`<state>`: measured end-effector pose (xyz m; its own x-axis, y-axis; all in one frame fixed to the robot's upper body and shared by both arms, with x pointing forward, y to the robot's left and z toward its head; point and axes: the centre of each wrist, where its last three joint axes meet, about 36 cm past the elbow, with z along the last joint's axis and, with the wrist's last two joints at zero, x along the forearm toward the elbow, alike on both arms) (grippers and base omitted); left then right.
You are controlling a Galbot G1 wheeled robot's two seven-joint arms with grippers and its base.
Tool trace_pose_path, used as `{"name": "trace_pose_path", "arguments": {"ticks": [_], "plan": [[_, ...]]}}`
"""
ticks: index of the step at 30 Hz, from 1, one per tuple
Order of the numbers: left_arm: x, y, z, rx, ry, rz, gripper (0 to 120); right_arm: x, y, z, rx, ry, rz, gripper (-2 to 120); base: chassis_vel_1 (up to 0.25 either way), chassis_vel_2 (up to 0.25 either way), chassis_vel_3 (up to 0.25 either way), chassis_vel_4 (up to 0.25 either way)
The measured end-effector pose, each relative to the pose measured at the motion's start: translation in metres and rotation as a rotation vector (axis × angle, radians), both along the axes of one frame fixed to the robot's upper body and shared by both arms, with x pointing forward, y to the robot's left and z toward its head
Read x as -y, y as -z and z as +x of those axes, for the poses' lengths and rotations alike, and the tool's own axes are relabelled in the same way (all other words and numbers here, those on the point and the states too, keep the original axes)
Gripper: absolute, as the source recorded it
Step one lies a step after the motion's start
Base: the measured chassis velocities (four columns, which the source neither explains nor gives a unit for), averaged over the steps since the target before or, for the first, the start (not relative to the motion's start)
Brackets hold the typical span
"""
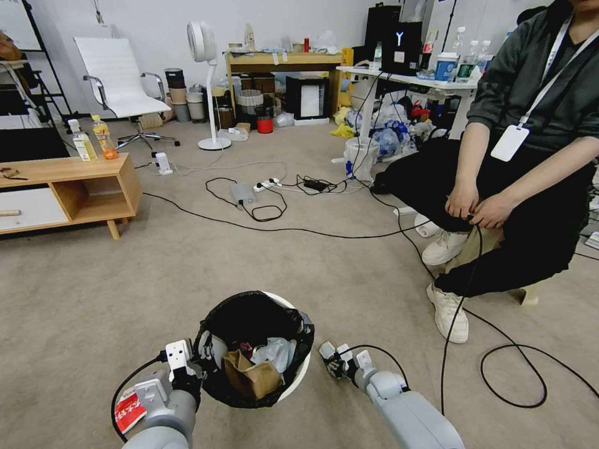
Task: Pick up the trash bin and place the garbage on the floor into it.
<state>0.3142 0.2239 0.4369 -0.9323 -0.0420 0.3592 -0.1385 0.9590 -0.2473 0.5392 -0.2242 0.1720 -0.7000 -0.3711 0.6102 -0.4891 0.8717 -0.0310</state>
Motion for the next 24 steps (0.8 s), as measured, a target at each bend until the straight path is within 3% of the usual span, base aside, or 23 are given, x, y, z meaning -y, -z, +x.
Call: {"name": "trace_pose_path", "arguments": {"ticks": [7, 12, 15, 18, 21, 24], "plan": [[-0.001, -0.001, 0.000, 0.003, -0.001, -0.002, 6, 0.011, -0.029, 0.010, 0.098, 0.062, 0.052, 44, 0.000, 0.000, 0.000, 0.000], [-0.002, -0.004, 0.001, 0.006, -0.001, -0.003, 6, 0.015, -0.095, 0.027, 0.272, 0.128, 0.139, 44, 0.000, 0.000, 0.000, 0.000], [-0.003, -0.004, 0.001, 0.006, -0.001, -0.002, 6, 0.016, -0.112, 0.027, 0.317, 0.127, 0.160, 44, 0.000, 0.000, 0.000, 0.000], [-0.003, -0.004, 0.000, 0.002, 0.000, -0.002, 6, 0.018, -0.162, 0.033, 0.506, 0.090, 0.206, 44, 0.000, 0.000, 0.000, 0.000], [-0.003, -0.004, 0.000, 0.001, 0.000, -0.001, 6, 0.017, -0.175, 0.033, 0.545, 0.077, 0.224, 44, 0.000, 0.000, 0.000, 0.000], [-0.003, -0.001, 0.000, -0.008, -0.002, -0.002, 6, 0.012, -0.211, 0.035, 0.660, 0.013, 0.314, 44, 0.000, 0.000, 0.000, 0.000]]}}
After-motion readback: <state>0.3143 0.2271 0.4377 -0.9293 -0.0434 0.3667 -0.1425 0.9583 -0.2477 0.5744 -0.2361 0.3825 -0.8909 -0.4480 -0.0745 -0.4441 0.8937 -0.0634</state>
